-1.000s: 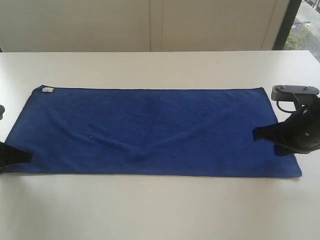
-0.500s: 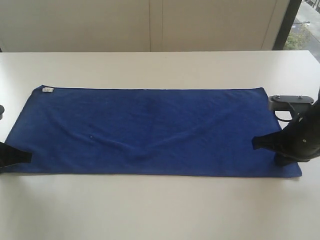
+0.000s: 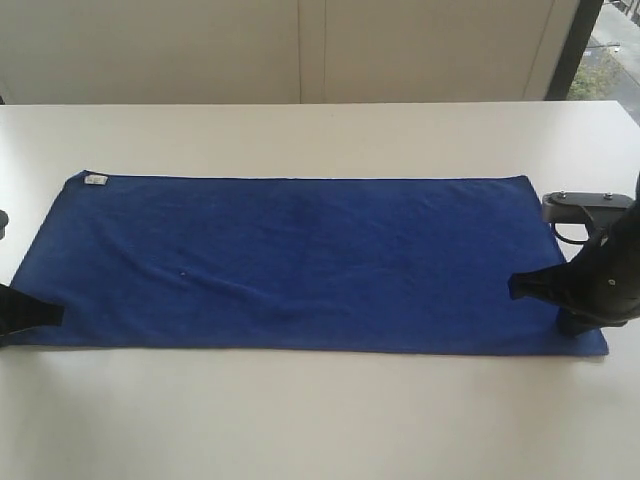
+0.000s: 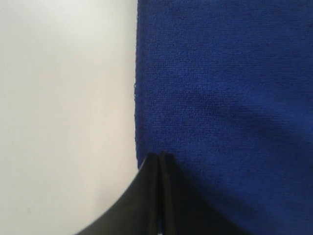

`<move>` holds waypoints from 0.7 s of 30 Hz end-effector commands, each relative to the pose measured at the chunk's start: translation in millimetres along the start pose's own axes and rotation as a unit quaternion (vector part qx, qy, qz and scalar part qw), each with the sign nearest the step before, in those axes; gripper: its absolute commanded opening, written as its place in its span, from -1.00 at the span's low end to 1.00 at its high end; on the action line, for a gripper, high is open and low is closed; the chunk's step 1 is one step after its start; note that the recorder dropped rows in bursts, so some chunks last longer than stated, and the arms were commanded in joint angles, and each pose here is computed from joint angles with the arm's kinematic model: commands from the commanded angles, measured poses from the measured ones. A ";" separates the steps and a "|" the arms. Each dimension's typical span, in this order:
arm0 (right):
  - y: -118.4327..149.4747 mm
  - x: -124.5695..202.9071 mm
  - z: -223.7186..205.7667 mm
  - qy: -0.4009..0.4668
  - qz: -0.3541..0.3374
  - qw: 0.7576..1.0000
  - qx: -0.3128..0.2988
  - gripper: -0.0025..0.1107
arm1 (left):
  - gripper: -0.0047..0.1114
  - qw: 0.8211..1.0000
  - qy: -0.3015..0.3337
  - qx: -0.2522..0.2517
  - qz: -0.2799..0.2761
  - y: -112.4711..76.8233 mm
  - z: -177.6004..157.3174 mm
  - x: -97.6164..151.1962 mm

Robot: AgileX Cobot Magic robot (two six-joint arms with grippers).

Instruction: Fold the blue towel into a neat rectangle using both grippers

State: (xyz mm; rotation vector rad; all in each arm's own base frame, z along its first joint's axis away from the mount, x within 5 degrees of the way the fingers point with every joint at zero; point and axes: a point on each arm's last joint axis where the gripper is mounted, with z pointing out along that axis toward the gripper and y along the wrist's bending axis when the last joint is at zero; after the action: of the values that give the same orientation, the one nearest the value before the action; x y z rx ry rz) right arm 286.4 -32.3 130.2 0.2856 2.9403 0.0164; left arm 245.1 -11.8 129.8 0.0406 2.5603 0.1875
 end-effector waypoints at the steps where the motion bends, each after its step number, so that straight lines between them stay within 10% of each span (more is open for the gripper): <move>1: -2.0 0.2 -7.0 -0.016 -0.010 1.000 0.007 -0.96 | -0.92 1.000 0.002 -0.004 -0.003 -0.3 -0.7 2.2; 21: -1.0 -4.1 -20.8 -0.055 -0.006 0.998 0.002 -0.96 | -0.92 0.998 0.058 -0.017 0.001 -0.3 13.2 25.6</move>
State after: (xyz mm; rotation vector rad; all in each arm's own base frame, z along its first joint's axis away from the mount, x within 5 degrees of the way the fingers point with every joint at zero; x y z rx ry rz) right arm 287.3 -33.4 149.9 0.2533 2.8437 -0.0050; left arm 236.9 -9.6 117.3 0.0398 2.6159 0.2274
